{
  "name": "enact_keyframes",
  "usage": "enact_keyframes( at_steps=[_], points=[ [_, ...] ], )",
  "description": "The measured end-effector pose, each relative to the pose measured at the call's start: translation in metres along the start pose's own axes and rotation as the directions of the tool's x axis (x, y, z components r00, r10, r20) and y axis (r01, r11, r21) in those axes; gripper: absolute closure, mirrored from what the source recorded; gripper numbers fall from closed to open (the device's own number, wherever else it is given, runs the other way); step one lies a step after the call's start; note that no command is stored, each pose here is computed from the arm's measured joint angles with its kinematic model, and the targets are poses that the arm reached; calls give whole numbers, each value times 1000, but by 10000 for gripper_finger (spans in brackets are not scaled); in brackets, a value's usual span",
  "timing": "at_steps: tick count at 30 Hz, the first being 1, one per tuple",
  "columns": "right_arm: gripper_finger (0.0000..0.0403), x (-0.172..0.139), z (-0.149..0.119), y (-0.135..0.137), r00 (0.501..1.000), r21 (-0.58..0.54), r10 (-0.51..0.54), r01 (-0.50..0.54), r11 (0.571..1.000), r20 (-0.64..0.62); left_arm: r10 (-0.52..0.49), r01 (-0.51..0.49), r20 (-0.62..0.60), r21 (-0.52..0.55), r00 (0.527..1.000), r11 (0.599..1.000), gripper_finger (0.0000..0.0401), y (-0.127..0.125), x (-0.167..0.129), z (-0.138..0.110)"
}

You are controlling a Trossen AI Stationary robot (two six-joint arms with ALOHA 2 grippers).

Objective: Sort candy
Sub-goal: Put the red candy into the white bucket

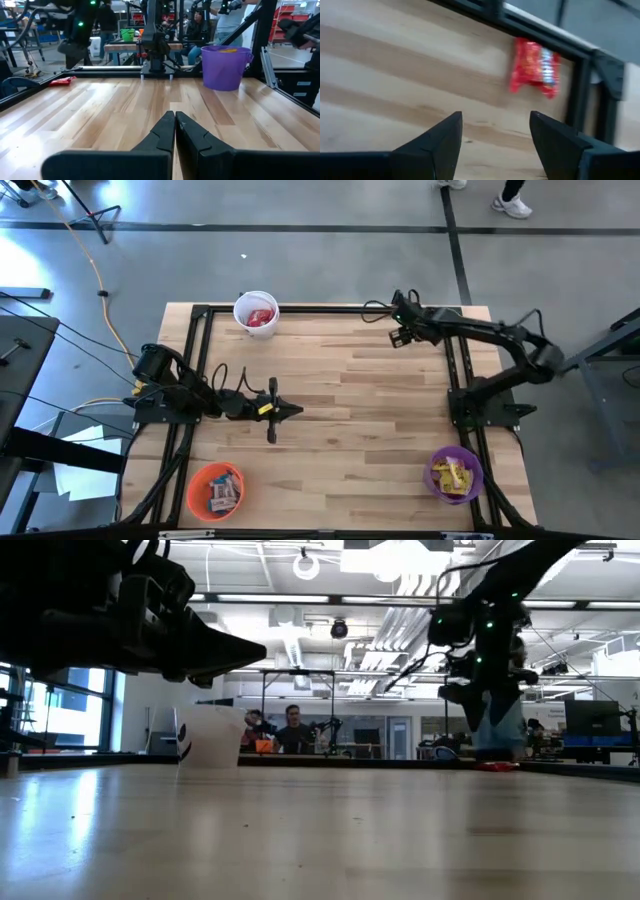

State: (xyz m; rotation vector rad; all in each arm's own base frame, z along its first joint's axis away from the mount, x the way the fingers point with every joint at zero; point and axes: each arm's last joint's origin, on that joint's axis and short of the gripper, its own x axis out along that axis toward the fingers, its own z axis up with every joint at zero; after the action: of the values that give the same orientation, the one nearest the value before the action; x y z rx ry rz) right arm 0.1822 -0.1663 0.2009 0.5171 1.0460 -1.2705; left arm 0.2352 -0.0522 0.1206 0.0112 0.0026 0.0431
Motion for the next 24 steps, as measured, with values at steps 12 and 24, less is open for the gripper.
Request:
enact_keyframes(
  at_steps=[12, 24],
  points=[
    [187, 37, 70, 24, 957, -85, -197, 183, 980, -214, 1, -1, -8, 4, 1000, 1000, 401, 0, 0, -1],
    [188, 94, 90, 6, 868, -47, -252, 257, 965, -427, 3, -2, -25, 30, 1000, 1000, 401, 0, 0, -2]
  ],
)
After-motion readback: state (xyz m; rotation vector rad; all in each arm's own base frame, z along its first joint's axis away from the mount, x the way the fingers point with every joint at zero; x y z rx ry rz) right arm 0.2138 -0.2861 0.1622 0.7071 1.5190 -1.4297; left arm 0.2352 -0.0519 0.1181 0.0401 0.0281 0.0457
